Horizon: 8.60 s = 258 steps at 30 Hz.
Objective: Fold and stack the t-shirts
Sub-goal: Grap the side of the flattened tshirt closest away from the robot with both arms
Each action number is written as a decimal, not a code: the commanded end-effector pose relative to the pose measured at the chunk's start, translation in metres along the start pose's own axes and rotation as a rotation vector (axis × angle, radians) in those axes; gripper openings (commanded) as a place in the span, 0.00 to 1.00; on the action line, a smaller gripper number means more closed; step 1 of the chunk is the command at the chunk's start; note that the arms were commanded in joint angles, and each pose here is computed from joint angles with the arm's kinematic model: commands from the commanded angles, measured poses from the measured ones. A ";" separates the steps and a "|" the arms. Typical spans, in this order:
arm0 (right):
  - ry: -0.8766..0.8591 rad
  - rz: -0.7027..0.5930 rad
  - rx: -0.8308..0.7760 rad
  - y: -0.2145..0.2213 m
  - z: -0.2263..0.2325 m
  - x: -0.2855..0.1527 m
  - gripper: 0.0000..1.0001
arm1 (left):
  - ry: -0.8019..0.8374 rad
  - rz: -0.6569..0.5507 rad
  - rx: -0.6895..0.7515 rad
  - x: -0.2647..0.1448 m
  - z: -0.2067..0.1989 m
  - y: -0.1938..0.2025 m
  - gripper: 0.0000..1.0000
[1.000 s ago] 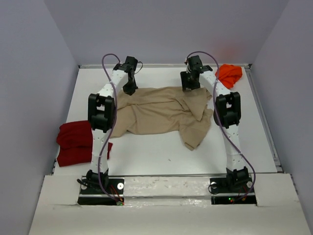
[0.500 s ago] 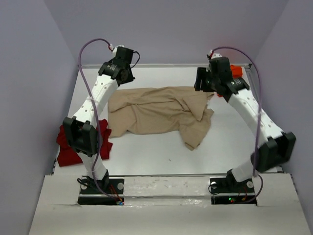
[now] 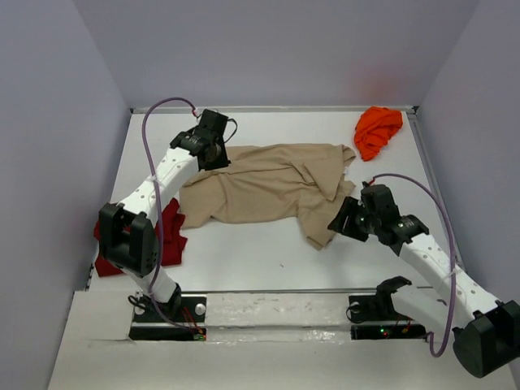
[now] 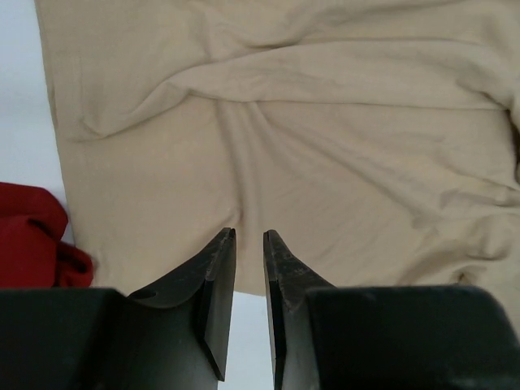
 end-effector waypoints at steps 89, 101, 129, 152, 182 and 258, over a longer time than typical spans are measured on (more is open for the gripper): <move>0.278 -0.308 0.036 0.009 0.019 0.078 0.00 | 0.048 -0.043 0.054 -0.009 -0.014 0.005 0.31; 0.321 -0.478 -0.012 -0.032 0.054 0.067 0.00 | 0.015 0.013 0.057 0.003 -0.007 0.030 0.32; 0.413 -0.502 0.000 -0.085 0.045 0.072 0.00 | -0.022 -0.004 0.023 -0.023 0.009 0.046 0.32; 0.364 -0.392 0.108 -0.052 0.006 0.042 0.85 | 0.049 -0.022 0.046 -0.022 -0.004 0.031 0.32; 0.166 -0.298 0.163 -0.037 -0.003 0.094 0.47 | 0.066 -0.028 0.061 -0.030 -0.004 0.032 0.33; 0.089 -0.253 0.139 -0.043 -0.006 0.121 0.53 | 0.107 0.011 0.078 -0.016 -0.030 0.050 0.33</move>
Point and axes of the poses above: each gripper's point midway between its finger pads, its own x axis out along the fingers, its own z axis along the line the jaws close on, y = z × x, the point moved 7 cm from there along -x, back along the fingers, and after that the axes turned 10 degrees about x, right-handed, at the moved point
